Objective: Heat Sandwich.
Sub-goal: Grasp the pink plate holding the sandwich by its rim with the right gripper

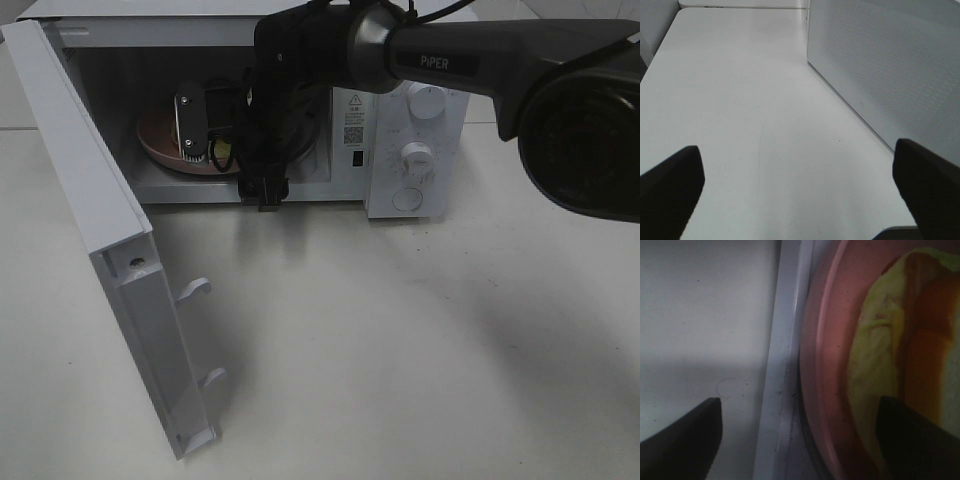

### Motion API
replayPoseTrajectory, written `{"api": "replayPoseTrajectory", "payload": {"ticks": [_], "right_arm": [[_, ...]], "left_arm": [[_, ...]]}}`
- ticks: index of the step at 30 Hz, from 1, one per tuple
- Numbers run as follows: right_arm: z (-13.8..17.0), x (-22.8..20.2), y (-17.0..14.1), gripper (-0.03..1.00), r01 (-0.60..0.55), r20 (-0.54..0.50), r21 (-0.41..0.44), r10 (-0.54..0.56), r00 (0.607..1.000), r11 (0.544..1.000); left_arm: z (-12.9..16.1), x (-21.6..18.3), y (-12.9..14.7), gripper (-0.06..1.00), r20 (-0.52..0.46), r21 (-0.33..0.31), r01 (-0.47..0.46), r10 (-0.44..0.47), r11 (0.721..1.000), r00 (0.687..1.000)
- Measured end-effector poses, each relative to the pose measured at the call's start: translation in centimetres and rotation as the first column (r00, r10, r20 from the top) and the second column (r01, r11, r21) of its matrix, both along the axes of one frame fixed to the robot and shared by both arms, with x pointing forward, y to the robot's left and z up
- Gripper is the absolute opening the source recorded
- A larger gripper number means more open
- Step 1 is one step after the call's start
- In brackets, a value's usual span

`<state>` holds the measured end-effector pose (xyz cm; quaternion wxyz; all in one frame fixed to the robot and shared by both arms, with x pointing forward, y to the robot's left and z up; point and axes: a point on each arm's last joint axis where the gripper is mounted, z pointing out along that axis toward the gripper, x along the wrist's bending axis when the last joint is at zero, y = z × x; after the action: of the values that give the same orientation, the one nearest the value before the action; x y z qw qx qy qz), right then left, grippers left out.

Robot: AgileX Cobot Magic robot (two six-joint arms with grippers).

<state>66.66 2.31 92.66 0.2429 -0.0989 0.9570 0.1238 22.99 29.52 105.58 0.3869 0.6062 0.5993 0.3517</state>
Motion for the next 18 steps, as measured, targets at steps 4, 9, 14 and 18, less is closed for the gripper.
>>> {"api": "replayPoseTrajectory", "payload": {"ticks": [4,9,14,18], "right_arm": [[-0.2,0.2,0.2,0.8,0.0,0.005,0.004,0.0,1.0,1.0],[-0.7,0.7,0.5,0.79,0.001,0.013,0.011,-0.002,1.0,1.0],[-1.4,1.1,0.8,0.78,0.001,0.023,0.02,-0.002,1.0,1.0],[-1.9,1.1,0.9,0.68,0.021,0.012,0.028,-0.022,1.0,0.999]], "left_arm": [[0.0,0.0,0.0,0.97,0.0,0.0,0.0,0.0,1.0,1.0],[0.0,0.0,0.0,0.97,0.0,0.0,0.0,0.0,1.0,1.0],[0.0,0.0,0.0,0.97,0.0,0.0,0.0,0.0,1.0,1.0],[0.0,0.0,0.0,0.97,0.0,0.001,-0.001,0.001,1.0,1.0]]}}
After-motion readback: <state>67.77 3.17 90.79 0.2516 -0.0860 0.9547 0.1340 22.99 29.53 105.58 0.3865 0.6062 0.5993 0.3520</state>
